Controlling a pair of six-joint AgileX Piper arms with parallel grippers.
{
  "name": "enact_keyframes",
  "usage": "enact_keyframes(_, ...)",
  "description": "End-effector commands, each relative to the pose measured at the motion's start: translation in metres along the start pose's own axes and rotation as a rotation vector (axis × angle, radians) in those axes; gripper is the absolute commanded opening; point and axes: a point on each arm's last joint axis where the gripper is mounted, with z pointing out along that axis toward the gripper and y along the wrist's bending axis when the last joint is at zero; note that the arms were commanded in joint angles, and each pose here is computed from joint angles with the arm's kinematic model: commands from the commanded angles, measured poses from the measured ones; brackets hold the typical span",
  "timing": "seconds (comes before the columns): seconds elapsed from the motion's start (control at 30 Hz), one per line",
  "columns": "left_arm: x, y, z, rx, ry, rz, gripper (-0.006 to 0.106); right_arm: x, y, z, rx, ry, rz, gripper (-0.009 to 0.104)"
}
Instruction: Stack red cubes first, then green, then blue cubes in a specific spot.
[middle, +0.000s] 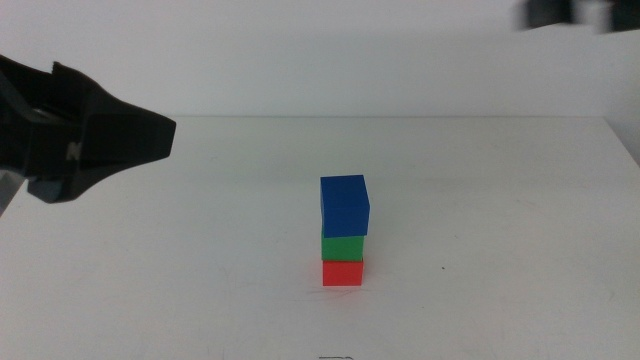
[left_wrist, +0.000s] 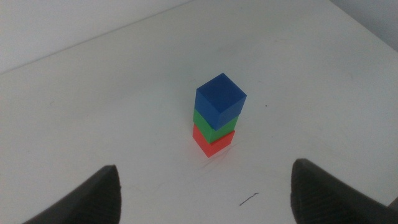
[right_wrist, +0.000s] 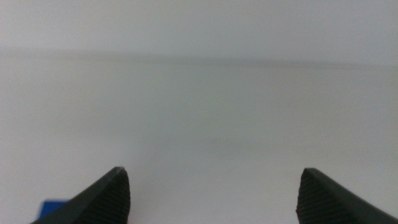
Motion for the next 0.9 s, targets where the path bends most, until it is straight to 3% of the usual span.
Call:
enact_keyframes(0.0,-0.010,-0.002,-0.006,0.006,-0.088,-0.005,0.094,0.000,-0.027,-0.049,0.038,-0.234,0.005,0.070)
enact_keyframes(0.27,-0.010,-0.002,-0.006,0.006,-0.088,-0.005,0.094,0.048,-0.077,-0.085,0.210,-0.318,0.061,0.070)
enact_keyframes(0.67,-0.010,-0.002,-0.006,0.006,-0.088,-0.004,0.094,0.054,-0.080,-0.080,0.223,-0.283,0.069,0.070)
enact_keyframes(0.87,-0.001,0.030,-0.018,-0.305,-0.293,0.062,0.094,0.054,-0.080,-0.080,0.223,-0.283,0.069,0.070)
